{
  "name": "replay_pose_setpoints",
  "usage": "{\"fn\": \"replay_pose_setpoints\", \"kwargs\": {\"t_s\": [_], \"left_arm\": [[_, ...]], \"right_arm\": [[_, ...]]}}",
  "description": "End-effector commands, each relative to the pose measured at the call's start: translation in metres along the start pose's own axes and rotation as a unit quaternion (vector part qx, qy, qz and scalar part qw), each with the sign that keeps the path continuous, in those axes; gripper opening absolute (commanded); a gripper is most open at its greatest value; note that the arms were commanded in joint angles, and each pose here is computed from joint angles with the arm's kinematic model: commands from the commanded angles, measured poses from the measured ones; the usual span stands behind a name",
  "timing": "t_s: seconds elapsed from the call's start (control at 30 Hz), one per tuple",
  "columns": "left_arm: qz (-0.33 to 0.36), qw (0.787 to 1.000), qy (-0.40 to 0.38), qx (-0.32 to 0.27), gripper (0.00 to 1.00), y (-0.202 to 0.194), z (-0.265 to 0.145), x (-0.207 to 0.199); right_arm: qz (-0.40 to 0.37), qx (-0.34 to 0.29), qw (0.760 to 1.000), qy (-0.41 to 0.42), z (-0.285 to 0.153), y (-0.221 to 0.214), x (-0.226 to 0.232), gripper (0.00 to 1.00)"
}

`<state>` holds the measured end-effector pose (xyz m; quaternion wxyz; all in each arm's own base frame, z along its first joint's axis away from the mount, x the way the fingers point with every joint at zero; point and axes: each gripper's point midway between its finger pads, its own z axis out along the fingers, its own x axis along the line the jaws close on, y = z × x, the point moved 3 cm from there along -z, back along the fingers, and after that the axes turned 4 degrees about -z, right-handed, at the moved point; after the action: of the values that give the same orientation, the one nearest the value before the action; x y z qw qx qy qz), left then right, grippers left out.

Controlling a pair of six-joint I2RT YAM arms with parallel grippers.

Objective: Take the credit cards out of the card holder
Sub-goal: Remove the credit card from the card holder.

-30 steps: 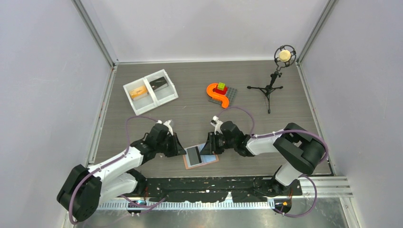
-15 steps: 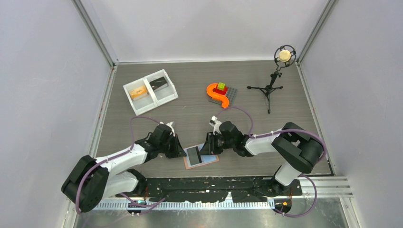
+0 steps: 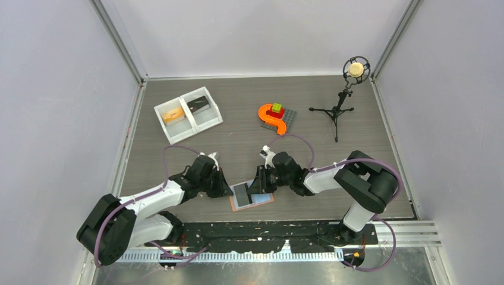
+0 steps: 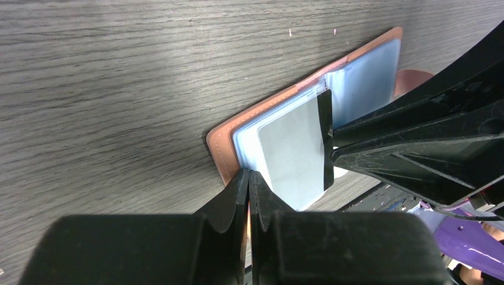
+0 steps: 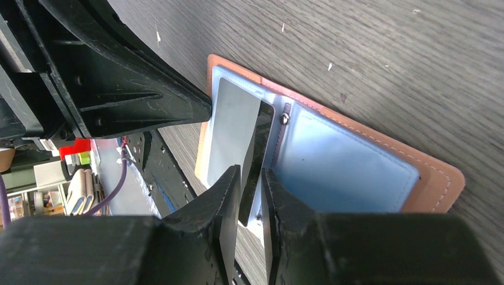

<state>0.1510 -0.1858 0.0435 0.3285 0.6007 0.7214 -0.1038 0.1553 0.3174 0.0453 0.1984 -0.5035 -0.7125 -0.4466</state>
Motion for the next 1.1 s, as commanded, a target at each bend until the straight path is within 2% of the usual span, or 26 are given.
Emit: {"fn": "replay_pose_setpoints", "kwargs": {"t_s": [0.0, 0.07, 0.23, 0.4, 0.83, 1.07], "left_arm": [[0.004, 1.000, 0.019, -0.005, 0.05, -0.002, 0.004, 0.009], [0.005, 1.000, 0.021, -0.005, 0.05, -0.002, 0.004, 0.009], [0.007, 0.999, 0.041, -0.005, 0.05, -0.001, 0.002, 0.014], [0.010, 0.998, 0.063, -0.007, 0.04, 0.000, 0.000, 0.020], [0.020, 0.999, 0.045, -0.009, 0.06, 0.004, -0.003, 0.009], [0.053, 0.998, 0.004, -0.040, 0.17, 0.021, -0.019, -0.018]], "right_arm": [[-0.005, -0.014, 1.000, 0.027, 0.005, 0.008, 0.011, 0.26], [-0.002, -0.014, 0.999, 0.029, 0.006, 0.008, 0.010, 0.25], [0.002, -0.024, 0.999, 0.032, 0.002, 0.009, 0.010, 0.06], [-0.004, -0.039, 0.999, 0.020, -0.011, 0.015, 0.008, 0.05], [-0.013, -0.051, 0.999, -0.002, -0.034, 0.019, 0.008, 0.05], [0.012, -0.074, 0.997, -0.032, -0.052, 0.028, 0.014, 0.05]]}}
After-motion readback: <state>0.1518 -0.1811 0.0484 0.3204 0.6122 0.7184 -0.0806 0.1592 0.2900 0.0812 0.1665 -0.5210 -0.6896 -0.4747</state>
